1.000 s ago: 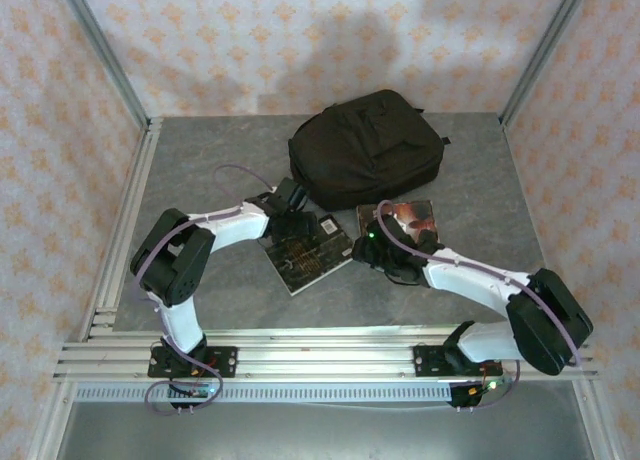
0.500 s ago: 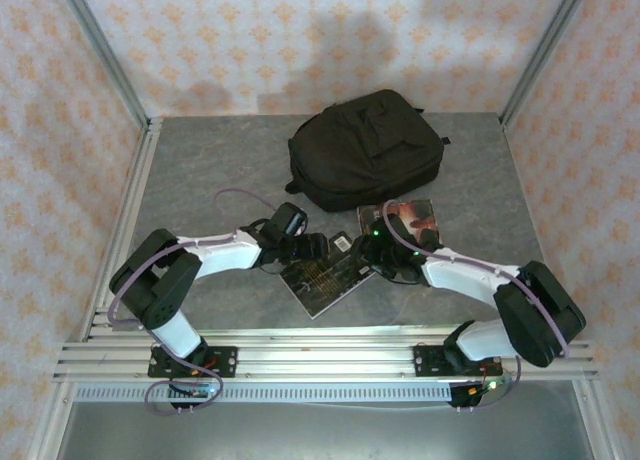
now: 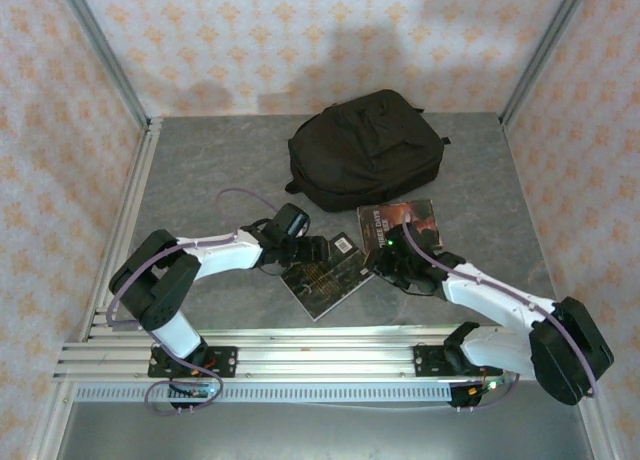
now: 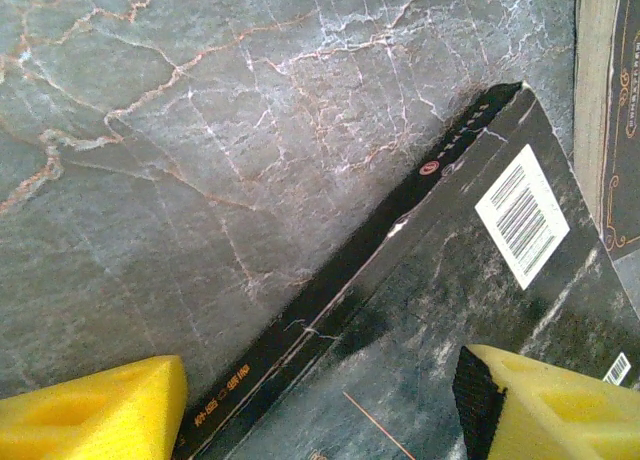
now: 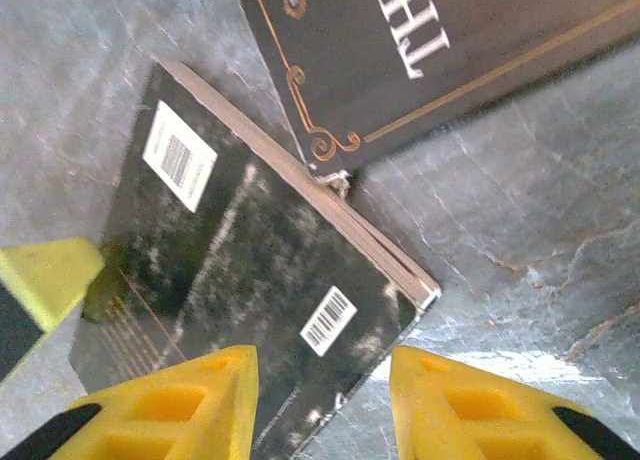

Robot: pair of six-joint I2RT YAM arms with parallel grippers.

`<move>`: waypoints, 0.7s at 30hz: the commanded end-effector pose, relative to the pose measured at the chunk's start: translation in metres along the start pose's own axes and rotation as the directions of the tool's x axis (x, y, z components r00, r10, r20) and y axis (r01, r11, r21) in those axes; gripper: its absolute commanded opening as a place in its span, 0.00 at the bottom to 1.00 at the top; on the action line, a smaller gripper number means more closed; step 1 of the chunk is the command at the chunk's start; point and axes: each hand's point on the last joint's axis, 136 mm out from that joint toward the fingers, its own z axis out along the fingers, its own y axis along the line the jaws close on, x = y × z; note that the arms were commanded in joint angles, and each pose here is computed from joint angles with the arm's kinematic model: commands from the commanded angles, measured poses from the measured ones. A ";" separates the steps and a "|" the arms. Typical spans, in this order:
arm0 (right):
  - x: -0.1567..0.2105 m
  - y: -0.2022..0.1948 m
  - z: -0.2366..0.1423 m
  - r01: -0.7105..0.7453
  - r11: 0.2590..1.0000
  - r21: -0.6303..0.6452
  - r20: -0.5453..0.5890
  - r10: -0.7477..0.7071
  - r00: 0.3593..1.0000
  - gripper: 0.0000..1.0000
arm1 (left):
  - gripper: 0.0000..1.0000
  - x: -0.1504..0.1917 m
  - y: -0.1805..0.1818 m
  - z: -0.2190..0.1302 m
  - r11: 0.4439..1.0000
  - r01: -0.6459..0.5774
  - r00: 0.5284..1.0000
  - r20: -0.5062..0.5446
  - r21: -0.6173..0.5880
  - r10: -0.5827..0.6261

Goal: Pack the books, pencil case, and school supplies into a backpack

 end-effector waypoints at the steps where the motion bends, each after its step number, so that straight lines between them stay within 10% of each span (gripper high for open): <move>1: 0.011 -0.004 0.016 -0.037 0.999 -0.006 -0.067 0.037 0.997 0.38 | 0.72 0.020 0.008 0.002 0.999 -0.010 0.996 -0.090 -0.039 0.007; 21: -0.045 0.072 0.080 -0.002 0.995 -0.098 -0.086 -0.006 0.996 0.27 | 0.72 0.031 0.021 -0.005 0.998 0.048 0.994 -0.092 -0.042 -0.052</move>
